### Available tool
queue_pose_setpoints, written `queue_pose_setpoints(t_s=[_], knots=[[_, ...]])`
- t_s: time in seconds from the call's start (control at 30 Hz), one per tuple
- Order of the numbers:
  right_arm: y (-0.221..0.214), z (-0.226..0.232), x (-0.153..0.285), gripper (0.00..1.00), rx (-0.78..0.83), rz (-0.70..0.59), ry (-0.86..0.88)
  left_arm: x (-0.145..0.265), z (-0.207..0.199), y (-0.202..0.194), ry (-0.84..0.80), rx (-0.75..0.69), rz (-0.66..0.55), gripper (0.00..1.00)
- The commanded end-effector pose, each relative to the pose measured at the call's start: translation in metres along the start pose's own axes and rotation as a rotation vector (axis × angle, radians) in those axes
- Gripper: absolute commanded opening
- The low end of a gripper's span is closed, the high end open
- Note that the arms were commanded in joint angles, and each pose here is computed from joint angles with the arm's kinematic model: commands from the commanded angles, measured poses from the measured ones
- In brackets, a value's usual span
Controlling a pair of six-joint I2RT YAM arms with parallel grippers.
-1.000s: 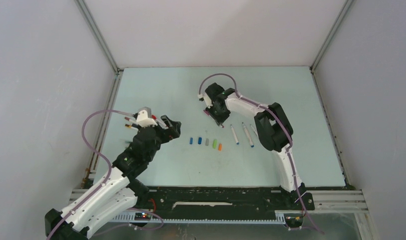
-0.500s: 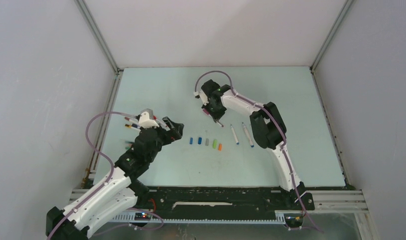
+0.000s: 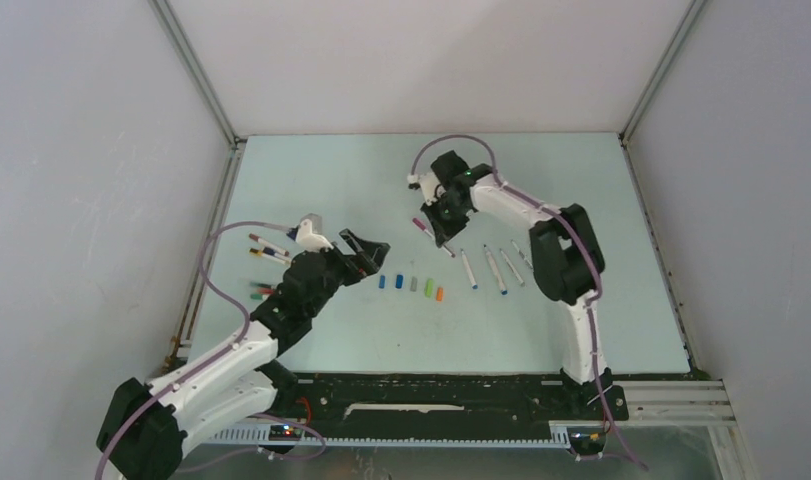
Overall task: Open the pen caps
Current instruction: Pick up the pen from the center of the board, then open the pen cap from the pen.
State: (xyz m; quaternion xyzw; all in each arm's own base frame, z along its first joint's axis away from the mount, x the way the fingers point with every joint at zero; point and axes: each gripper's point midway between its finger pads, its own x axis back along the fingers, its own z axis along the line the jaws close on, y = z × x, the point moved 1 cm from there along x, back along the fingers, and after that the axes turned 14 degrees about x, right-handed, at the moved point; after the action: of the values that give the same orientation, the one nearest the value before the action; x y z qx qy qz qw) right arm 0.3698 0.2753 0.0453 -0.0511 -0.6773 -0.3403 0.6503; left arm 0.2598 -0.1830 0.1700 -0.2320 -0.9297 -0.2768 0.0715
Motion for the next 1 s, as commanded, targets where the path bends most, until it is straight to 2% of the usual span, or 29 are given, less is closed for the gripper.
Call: queue_pose_setpoints(t_s=[0.0,0.2,0.3,0.47,0.7,0.97], knots=[[0.04,0.03,0.081,0.0,0.063,-0.286,0.135,-0.007,-0.039,0.008,-0.173,0.078,-0.024,1.0],[0.027,0.083,0.127,0.0,0.109,-0.439,0.34,-0.011,-0.084,0.016,-0.368,0.203,-0.016,1.0],[0.022,0.1,0.146,0.0,0.141,-0.505,0.399,-0.014,-0.096,0.017,-0.407,0.257,-0.002,1.0],[0.022,0.11,0.158,0.0,0.137,-0.542,0.473,-0.02,-0.104,0.014,-0.424,0.314,0.025,0.99],[0.023,0.119,0.161,0.0,0.136,-0.55,0.521,-0.027,-0.108,0.007,-0.433,0.338,0.066,0.83],[0.022,0.119,0.158,0.0,0.125,-0.538,0.53,-0.033,-0.11,0.0,-0.416,0.318,0.092,0.7]])
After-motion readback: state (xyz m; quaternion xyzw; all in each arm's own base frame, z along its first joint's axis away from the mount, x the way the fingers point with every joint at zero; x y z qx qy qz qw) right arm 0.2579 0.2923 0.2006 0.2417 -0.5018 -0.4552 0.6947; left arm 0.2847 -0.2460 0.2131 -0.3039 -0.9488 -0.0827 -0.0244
